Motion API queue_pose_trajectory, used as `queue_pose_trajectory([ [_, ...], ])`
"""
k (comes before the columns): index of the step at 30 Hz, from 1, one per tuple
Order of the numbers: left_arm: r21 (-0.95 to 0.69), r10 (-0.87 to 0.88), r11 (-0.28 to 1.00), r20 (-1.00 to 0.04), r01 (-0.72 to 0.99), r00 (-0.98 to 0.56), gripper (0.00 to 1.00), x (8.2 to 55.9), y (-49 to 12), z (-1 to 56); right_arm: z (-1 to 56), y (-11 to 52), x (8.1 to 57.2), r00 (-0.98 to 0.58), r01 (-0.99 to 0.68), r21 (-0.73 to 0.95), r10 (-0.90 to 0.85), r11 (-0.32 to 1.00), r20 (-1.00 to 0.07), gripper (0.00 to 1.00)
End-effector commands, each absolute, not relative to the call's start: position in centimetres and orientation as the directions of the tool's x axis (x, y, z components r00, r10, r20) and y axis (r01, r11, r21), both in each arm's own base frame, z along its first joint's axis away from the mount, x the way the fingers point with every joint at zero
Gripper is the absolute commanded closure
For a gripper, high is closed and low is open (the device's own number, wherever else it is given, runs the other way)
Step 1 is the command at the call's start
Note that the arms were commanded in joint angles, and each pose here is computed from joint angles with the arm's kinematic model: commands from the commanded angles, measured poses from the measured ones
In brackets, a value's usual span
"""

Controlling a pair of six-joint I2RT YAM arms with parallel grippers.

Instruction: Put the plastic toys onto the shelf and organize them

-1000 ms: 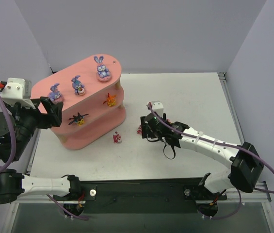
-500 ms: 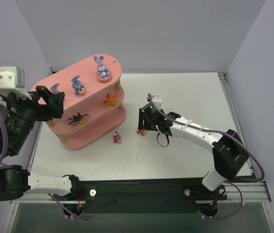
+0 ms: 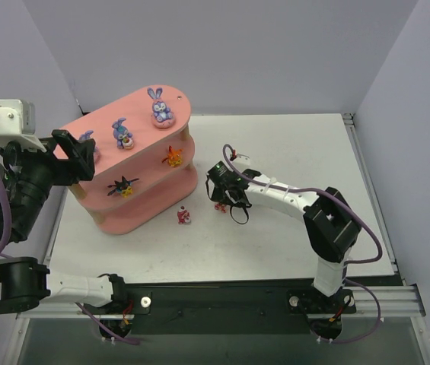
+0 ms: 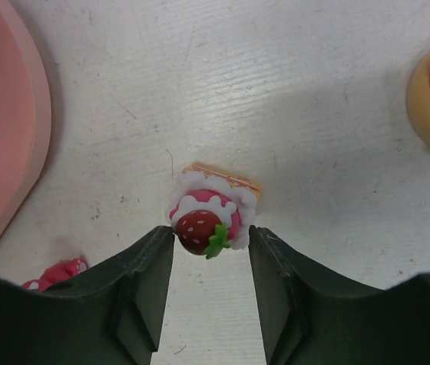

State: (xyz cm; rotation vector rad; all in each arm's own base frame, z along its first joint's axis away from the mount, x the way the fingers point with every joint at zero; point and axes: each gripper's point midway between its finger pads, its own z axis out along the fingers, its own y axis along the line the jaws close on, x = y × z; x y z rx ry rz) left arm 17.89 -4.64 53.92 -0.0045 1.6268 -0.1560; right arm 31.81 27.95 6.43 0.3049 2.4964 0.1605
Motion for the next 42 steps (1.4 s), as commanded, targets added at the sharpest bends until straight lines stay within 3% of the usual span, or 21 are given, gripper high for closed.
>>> queue_pose_trajectory([
  [1, -0.086, -0.085, 0.995, -0.996, 0.048, -0.034, 0.19, 18.0, -3.6, 54.9, 7.0, 27.5, 32.3, -0.765, 0.236, 0.142, 0.274, 0.961, -0.583, 0.6],
  [5, -0.07, -0.069, 0.997, -0.997, 0.037, -0.027, 0.19, 18.0, -3.1, 55.0, 7.0, 27.8, 32.6, -0.772, 0.221, 0.135, 0.258, 0.966, -0.581, 0.91],
  [7, -0.072, -0.071, 0.997, -0.997, 0.029, -0.02, 0.19, 18.0, -2.8, 55.2, 7.6, 28.3, 32.7, -0.775, 0.178, 0.125, 0.217, 0.976, -0.593, 0.99],
  [16, -0.104, -0.103, 0.994, -0.995, 0.018, -0.008, 0.19, 17.8, -1.8, 55.4, 13.3, 33.9, 35.4, -0.676, -0.193, 0.184, 0.006, 0.964, -0.737, 1.0],
  [24, -0.128, -0.128, 0.991, -0.992, 0.022, -0.012, 0.19, 17.8, -2.0, 55.3, 14.6, 37.4, 35.4, -0.54, -0.579, 0.222, -0.165, 0.784, -0.825, 1.0],
  [31, -0.146, -0.145, 0.989, -0.989, 0.019, -0.016, 0.19, 17.9, -2.4, 55.4, 14.7, 38.9, 36.1, -0.478, -0.679, 0.214, -0.201, 0.702, -0.855, 1.0],
  [42, -0.139, -0.139, 0.99, -0.99, -0.004, -0.009, 0.19, 18.1, -2.4, 55.8, 13.9, 40.1, 36.4, -0.476, -0.706, 0.226, -0.212, 0.672, -0.854, 1.0],
])
